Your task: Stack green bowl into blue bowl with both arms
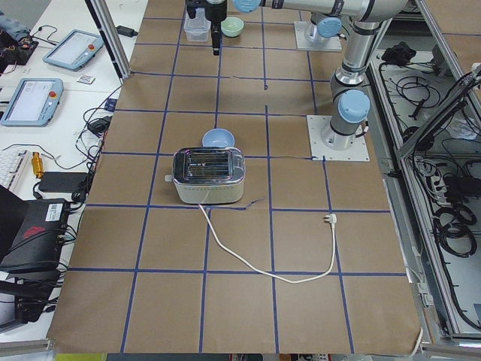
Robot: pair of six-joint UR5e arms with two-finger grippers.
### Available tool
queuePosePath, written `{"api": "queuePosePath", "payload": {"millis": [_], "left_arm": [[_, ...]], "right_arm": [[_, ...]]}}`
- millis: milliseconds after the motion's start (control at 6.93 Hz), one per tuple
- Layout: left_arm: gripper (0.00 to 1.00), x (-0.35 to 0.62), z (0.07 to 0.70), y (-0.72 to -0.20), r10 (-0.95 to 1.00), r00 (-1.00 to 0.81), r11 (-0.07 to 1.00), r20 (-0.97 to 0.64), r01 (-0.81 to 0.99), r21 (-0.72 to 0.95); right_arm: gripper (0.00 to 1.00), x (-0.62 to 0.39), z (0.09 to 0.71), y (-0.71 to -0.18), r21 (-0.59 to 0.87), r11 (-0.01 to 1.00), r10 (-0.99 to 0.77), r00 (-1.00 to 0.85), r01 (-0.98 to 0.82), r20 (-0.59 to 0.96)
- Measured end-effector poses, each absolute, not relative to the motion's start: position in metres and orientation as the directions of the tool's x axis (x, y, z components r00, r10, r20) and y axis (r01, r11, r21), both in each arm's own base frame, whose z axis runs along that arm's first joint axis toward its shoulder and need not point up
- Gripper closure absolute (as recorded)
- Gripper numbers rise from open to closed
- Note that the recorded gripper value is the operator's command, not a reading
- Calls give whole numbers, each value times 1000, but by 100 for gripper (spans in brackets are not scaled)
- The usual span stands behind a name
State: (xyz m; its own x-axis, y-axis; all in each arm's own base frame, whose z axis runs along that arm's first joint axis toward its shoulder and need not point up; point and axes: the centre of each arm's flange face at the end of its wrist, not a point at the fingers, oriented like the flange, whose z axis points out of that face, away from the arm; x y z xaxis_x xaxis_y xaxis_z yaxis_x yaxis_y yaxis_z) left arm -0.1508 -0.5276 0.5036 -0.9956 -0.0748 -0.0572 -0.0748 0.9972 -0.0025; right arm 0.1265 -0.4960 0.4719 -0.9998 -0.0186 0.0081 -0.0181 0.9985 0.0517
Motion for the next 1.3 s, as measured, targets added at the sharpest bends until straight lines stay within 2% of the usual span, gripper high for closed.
{"api": "queuePosePath", "payload": {"millis": [1298], "left_arm": [[0, -149, 499, -524, -76, -995, 997, -57, -77, 7]], "right_arm": [[0, 127, 472, -496, 52, 998, -19, -1000, -18, 8]]}}
